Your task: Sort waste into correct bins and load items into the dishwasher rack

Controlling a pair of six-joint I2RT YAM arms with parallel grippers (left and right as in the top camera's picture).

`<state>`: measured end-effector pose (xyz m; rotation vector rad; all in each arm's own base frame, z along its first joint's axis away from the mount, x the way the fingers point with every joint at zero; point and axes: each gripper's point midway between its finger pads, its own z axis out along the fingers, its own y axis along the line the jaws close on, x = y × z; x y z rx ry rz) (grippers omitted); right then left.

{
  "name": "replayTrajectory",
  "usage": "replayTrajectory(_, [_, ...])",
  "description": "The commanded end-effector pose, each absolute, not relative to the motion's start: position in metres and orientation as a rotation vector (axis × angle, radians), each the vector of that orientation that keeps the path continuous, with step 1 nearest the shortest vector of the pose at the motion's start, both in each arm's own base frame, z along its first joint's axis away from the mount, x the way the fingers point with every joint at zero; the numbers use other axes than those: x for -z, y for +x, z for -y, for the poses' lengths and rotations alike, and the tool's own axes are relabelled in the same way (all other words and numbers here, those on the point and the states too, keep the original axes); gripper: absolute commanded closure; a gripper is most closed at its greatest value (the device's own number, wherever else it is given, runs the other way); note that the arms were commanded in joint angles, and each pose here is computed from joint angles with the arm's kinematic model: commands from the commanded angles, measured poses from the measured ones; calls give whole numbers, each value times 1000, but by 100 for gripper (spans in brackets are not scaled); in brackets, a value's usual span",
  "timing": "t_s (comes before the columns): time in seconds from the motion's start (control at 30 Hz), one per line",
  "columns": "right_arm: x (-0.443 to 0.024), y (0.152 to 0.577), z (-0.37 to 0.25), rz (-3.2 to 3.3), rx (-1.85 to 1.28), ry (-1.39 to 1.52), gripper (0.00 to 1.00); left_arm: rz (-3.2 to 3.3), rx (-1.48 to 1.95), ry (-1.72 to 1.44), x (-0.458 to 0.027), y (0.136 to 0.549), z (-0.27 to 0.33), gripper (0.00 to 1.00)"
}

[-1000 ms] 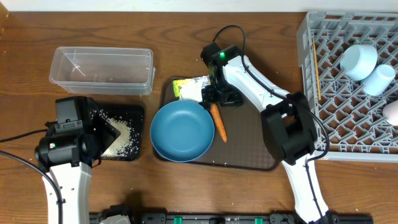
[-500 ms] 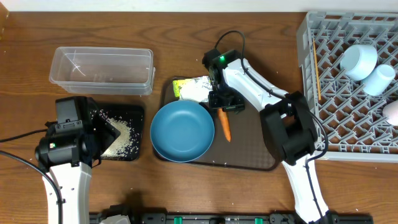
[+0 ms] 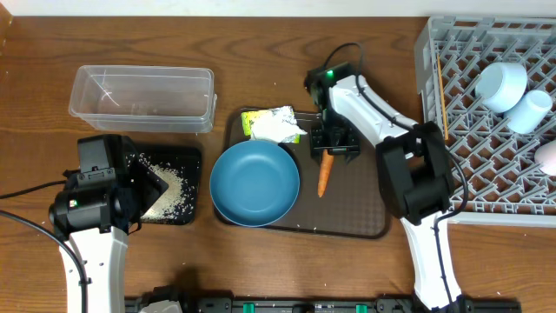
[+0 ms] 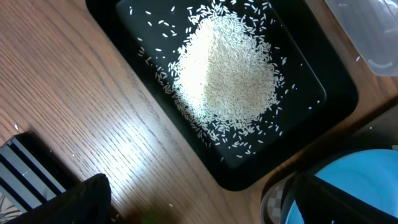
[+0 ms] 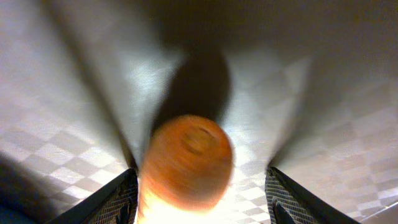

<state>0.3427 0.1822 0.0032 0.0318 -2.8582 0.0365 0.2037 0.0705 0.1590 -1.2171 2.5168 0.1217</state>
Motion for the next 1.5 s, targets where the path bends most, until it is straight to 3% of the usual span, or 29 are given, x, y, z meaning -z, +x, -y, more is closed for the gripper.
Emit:
replayTrajectory(0.0, [-20,344,-186,2887,19,41,35,-2512,-85,-1229,-161,206,-67,4])
replayTrajectory(0.27, [-61,353,-191,2993,92,48,32,-2553,42,-1193,-160,210,-52,4])
replayTrajectory(0.43, [-89,360,-191,3072,150,47,27,-2689,421,-701,-168,229,4,4])
replayTrajectory(0.53, [-105,365,-188,3114,182,34,18,-2711,576,-445,-175,231,37,4])
replayTrajectory(0.6, [-115,370,-184,3147,204,17,1,-2715,623,-299,-178,231,57,4])
replayTrajectory(0.87, [-158,398,-125,3271,281,-226,1,-2711,696,258,-175,229,152,4])
replayTrajectory(1.17, [-173,413,-39,3284,271,-573,1,-2692,528,535,-125,246,232,4])
replayTrajectory(1.47, [-173,415,-14,3270,261,-676,1,-2724,165,686,-125,270,241,4])
